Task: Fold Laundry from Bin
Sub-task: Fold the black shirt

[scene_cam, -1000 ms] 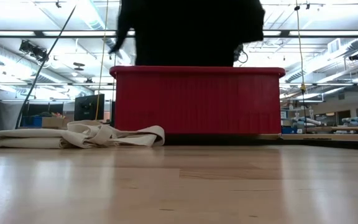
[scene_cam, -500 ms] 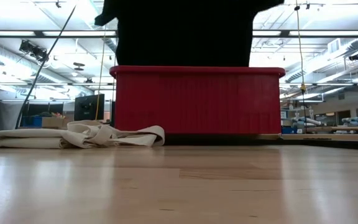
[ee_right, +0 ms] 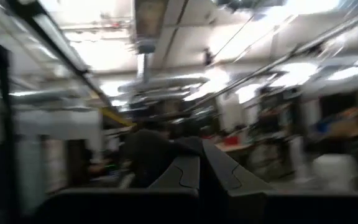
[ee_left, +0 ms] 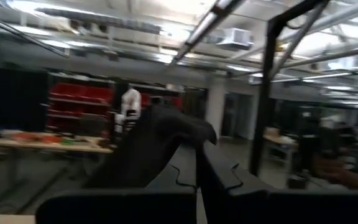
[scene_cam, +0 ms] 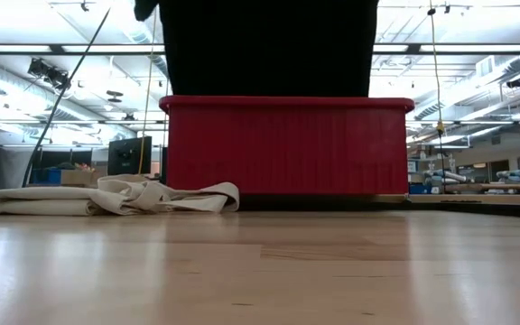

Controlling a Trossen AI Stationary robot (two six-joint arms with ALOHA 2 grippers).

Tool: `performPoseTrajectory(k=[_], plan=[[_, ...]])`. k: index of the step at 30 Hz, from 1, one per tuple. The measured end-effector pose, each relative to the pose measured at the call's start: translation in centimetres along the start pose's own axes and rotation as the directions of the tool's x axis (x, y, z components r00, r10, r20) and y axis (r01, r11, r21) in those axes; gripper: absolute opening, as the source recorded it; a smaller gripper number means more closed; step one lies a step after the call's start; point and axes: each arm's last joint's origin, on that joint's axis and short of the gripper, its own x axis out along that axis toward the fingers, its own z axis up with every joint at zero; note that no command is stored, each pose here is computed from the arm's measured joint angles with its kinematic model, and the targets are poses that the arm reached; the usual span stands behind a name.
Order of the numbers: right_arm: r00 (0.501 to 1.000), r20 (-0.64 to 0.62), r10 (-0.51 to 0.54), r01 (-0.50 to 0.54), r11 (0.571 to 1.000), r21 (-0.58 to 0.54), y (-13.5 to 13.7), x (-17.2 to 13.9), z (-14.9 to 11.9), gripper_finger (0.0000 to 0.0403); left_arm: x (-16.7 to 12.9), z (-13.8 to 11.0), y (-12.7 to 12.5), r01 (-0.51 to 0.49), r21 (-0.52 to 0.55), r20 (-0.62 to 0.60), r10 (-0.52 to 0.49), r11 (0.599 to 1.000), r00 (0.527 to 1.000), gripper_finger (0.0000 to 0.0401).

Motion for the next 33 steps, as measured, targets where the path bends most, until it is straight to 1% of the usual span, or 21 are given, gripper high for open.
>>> performPoseTrajectory(k=[2, 5, 7, 8, 11, 13, 15, 16, 17, 18, 20, 21, 23, 25, 28, 31, 33], plan=[[0.997, -0.056, 0.058, -0.054, 0.996, 0.065, 0.3, -0.4, -0.3, 0.0007, 0.0, 0.0, -0.5, 0.028, -0.064, -0.004, -0.028, 0.998, 1.000, 0.0011], [0.981, -0.122, 0.153, -0.139, 0.983, 0.118, 0.8, -1.1, -0.5, 0.0007, 0.1, 0.2, -1.7, 0.101, -0.168, 0.008, -0.101, 0.981, 0.995, 0.0012], [0.959, -0.144, 0.244, -0.222, 0.963, 0.153, 1.2, -1.5, -0.4, 0.0007, 0.2, 0.5, -2.8, 0.167, -0.220, 0.023, -0.165, 0.961, 0.986, 0.0013], [0.940, -0.157, 0.301, -0.273, 0.945, 0.178, 1.5, -1.7, -0.4, 0.0007, 0.2, 0.5, -3.3, 0.195, -0.248, 0.024, -0.195, 0.949, 0.980, 0.0013], [0.851, -0.206, 0.483, -0.418, 0.861, 0.291, 2.2, -2.4, -0.3, 0.0007, 0.5, 0.3, -4.4, 0.273, -0.339, 0.018, -0.284, 0.900, 0.959, 0.0014], [0.776, -0.235, 0.586, -0.473, 0.786, 0.398, 2.7, -2.8, -0.3, 0.0007, 0.9, -0.2, -4.9, 0.307, -0.419, 0.003, -0.337, 0.854, 0.942, 0.0014], [0.686, -0.267, 0.677, -0.494, 0.702, 0.512, 3.0, -3.3, -0.5, 0.0007, 1.4, -0.9, -5.3, 0.324, -0.498, -0.027, -0.388, 0.805, 0.921, 0.0015], [0.650, -0.281, 0.706, -0.488, 0.671, 0.558, 3.1, -3.5, -0.6, 0.0007, 1.6, -1.4, -5.6, 0.317, -0.538, -0.051, -0.406, 0.781, 0.913, 0.0015], [0.626, -0.292, 0.723, -0.475, 0.651, 0.593, 3.1, -3.7, -0.7, 0.0007, 1.9, -2.1, -5.8, 0.290, -0.587, -0.080, -0.410, 0.756, 0.909, 0.0015], [0.612, -0.302, 0.731, -0.457, 0.638, 0.620, 3.2, -3.9, -0.9, 0.0007, 2.3, -2.9, -5.9, 0.246, -0.630, -0.115, -0.402, 0.736, 0.908, 0.0015], [0.600, -0.320, 0.733, -0.407, 0.624, 0.667, 3.2, -4.3, -1.2, 0.0007, 3.6, -5.1, -6.1, 0.138, -0.702, -0.208, -0.386, 0.699, 0.899, 0.0015], [0.588, -0.330, 0.738, -0.383, 0.614, 0.691, 3.2, -4.4, -1.5, 0.0007, 4.3, -6.2, -6.4, 0.092, -0.730, -0.257, -0.397, 0.678, 0.881, 0.0015], [0.562, -0.348, 0.750, -0.336, 0.592, 0.733, 3.2, -4.8, -1.9, 0.0007, 5.8, -8.1, -7.0, 0.024, -0.753, -0.337, -0.416, 0.657, 0.845, 0.0015], [0.551, -0.369, 0.748, -0.288, 0.586, 0.758, 3.1, -5.0, -2.6, 0.0007, 7.8, -9.9, -7.6, -0.012, -0.761, -0.386, -0.437, 0.649, 0.812, 0.0015], [0.544, -0.403, 0.736, -0.226, 0.592, 0.774, 2.9, -5.4, -3.5, 0.0007, 10.0, -11.8, -9.0, -0.015, -0.786, -0.408, -0.500, 0.618, 0.764, 0.0015], [0.514, -0.418, 0.749, -0.190, 0.574, 0.796, 3.0, -5.7, -4.0, 0.0007, 11.4, -13.1, -10.8, -0.032, -0.825, -0.419, -0.572, 0.565, 0.705, 0.0015], [0.495, -0.418, 0.761, -0.175, 0.559, 0.810, 3.1, -5.8, -4.2, 0.0007, 12.1, -14.2, -11.9, -0.077, -0.845, -0.441, -0.607, 0.530, 0.661, 0.0015]])
